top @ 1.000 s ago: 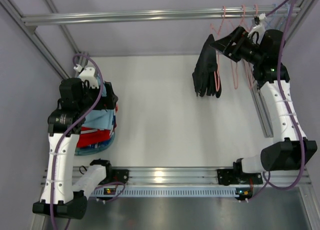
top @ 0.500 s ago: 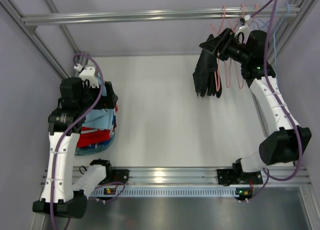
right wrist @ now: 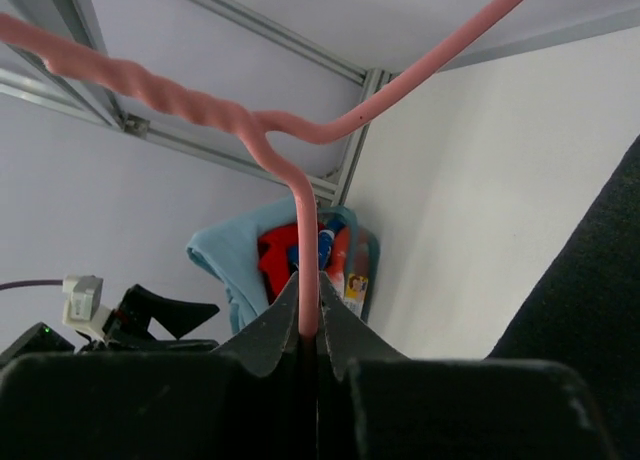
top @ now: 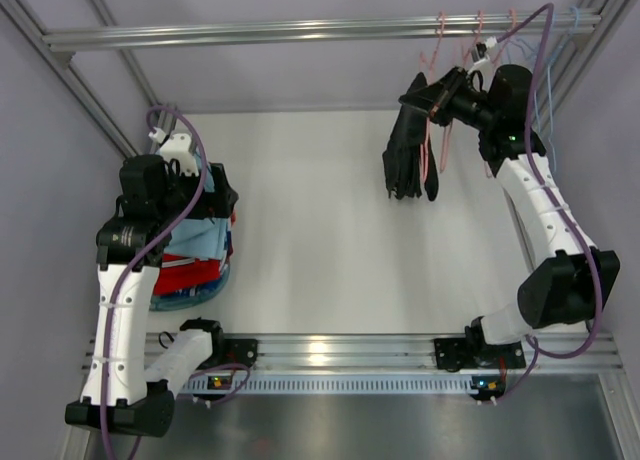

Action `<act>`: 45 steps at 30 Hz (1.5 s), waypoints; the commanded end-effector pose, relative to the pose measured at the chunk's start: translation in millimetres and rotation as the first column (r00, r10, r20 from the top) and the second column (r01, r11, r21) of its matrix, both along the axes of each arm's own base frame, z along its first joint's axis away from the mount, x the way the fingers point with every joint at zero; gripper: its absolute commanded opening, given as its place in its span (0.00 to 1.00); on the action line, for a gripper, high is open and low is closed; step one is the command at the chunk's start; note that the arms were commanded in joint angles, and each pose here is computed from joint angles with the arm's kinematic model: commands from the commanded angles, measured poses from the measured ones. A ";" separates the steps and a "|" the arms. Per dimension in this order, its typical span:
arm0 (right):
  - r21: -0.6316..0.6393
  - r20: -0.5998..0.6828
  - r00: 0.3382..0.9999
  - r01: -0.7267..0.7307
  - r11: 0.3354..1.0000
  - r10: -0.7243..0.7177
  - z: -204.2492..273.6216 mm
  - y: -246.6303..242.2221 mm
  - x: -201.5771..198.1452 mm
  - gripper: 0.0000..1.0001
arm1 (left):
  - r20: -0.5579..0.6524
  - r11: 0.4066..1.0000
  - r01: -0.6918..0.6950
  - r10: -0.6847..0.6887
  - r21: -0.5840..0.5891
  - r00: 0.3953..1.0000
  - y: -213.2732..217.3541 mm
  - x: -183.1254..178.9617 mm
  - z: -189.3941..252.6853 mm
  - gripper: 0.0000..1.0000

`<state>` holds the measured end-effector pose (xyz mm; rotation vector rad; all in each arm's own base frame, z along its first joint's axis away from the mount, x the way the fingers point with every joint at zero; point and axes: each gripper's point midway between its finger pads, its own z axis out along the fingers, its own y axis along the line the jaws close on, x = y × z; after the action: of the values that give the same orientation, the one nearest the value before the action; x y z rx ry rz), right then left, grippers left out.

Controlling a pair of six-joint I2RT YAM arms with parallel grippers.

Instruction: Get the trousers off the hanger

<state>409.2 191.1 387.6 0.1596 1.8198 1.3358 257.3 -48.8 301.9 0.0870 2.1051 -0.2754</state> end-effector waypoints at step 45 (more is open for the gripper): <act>0.182 0.449 0.880 -0.260 0.948 0.156 155.9 41.3 -155.2 0.00 | 0.743 0.831 0.501 -0.490 0.242 0.456 -204.3 15.9 91.8 0.95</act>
<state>283.5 238.1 468.9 -0.0605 1.6174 1.6081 267.1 -239.8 332.7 0.7978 1.3472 -0.5861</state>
